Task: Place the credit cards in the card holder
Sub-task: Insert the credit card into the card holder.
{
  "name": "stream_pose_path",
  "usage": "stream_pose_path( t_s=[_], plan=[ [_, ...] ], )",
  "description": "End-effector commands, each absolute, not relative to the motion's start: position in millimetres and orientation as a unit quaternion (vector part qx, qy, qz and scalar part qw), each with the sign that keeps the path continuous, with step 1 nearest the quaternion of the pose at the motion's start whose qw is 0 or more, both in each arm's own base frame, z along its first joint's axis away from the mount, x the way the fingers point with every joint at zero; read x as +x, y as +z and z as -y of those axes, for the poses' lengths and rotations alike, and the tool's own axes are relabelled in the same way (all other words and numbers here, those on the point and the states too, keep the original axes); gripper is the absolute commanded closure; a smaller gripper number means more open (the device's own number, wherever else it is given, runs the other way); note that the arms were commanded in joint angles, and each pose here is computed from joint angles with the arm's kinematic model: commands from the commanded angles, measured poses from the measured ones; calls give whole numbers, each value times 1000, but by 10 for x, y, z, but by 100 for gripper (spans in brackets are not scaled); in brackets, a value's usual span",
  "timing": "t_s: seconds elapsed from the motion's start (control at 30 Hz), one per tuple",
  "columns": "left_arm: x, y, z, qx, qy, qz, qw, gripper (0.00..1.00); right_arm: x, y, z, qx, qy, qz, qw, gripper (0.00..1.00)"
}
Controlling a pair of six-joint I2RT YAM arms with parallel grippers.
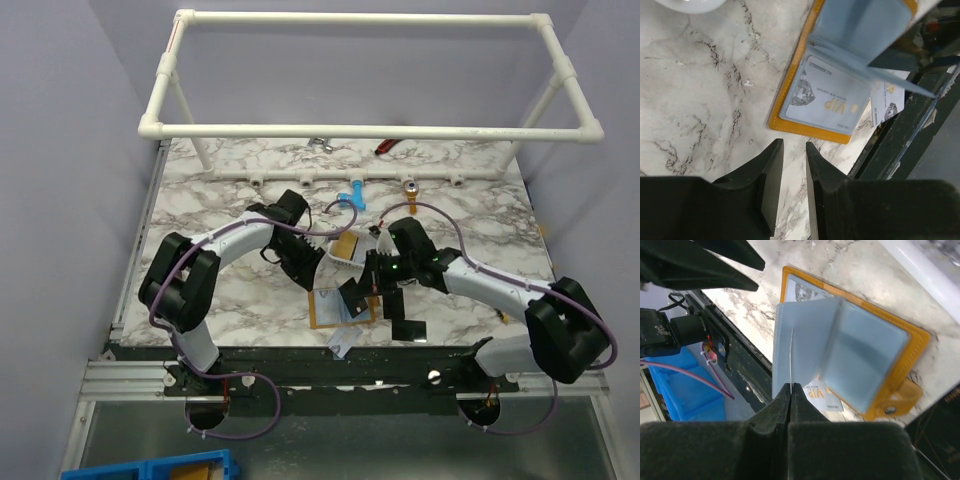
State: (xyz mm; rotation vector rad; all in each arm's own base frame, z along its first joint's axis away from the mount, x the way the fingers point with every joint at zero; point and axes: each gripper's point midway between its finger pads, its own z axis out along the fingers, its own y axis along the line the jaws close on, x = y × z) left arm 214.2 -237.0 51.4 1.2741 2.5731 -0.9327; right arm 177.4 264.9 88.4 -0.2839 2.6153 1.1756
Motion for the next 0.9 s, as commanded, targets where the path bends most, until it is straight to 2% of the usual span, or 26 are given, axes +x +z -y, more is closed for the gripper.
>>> stream_pose_path(
  t_s=[0.0,0.17,0.37,0.57,0.87],
  plan=[
    [2147,903,2419,469,-352,-803,112,74,1800,865,-2901,-141,422,-888,116,99],
    [2115,1057,2385,516,-354,-766,146,71,1816,652,-2993,-151,409,-895,95,99],
    [2085,1065,2435,574,-343,-724,168,70,1876,500,-2913,-139,380,-908,108,99],
    [1957,753,2531,662,-265,-677,183,70,1865,423,-2851,-126,371,-912,119,99],
    [1953,535,2618,714,-202,-642,195,70,1745,364,-2740,-117,378,-912,106,99]
  ],
)
